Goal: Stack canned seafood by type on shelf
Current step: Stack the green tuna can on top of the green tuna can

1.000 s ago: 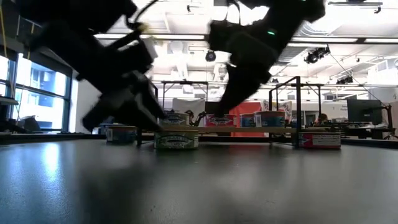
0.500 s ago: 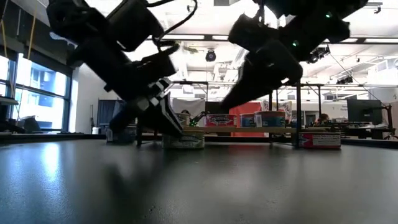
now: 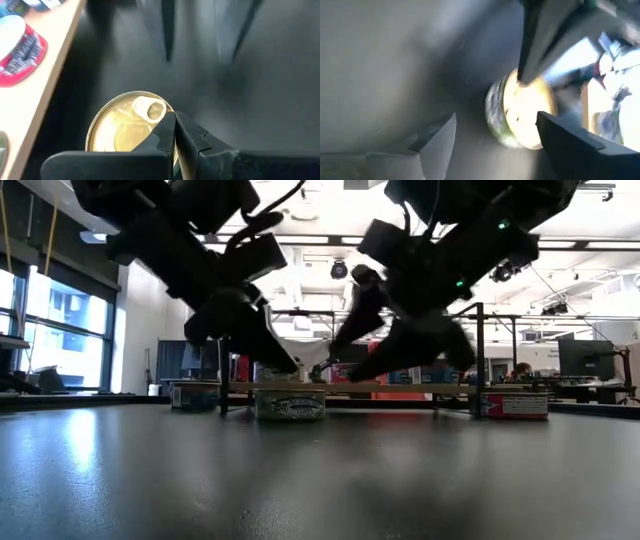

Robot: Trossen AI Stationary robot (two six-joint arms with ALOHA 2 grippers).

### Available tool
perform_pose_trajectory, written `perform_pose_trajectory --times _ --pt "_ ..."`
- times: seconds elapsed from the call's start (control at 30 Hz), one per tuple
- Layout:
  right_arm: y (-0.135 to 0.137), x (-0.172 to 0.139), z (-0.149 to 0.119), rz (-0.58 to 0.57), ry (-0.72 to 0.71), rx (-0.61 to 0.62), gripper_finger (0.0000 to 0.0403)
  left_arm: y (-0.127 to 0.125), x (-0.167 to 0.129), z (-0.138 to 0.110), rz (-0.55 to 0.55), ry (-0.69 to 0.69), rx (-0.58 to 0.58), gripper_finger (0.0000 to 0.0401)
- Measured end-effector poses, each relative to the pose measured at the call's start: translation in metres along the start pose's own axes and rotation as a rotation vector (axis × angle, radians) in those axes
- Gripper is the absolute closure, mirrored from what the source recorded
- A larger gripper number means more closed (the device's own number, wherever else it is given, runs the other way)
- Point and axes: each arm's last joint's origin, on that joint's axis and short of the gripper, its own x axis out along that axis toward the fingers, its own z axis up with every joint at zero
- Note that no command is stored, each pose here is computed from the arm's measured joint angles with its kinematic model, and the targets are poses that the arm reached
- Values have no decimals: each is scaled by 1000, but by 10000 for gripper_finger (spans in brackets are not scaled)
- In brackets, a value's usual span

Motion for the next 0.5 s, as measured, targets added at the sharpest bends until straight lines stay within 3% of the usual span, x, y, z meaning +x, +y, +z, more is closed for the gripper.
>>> perform_pose_trajectory --times 0.17,0.5 --pt "0 8 1 -47 -6 -91 124 -1 -3 -1 -14 14 36 393" --pt "6 4 7 -58 -11 49 124 -3 12 -19 -21 122 385 313"
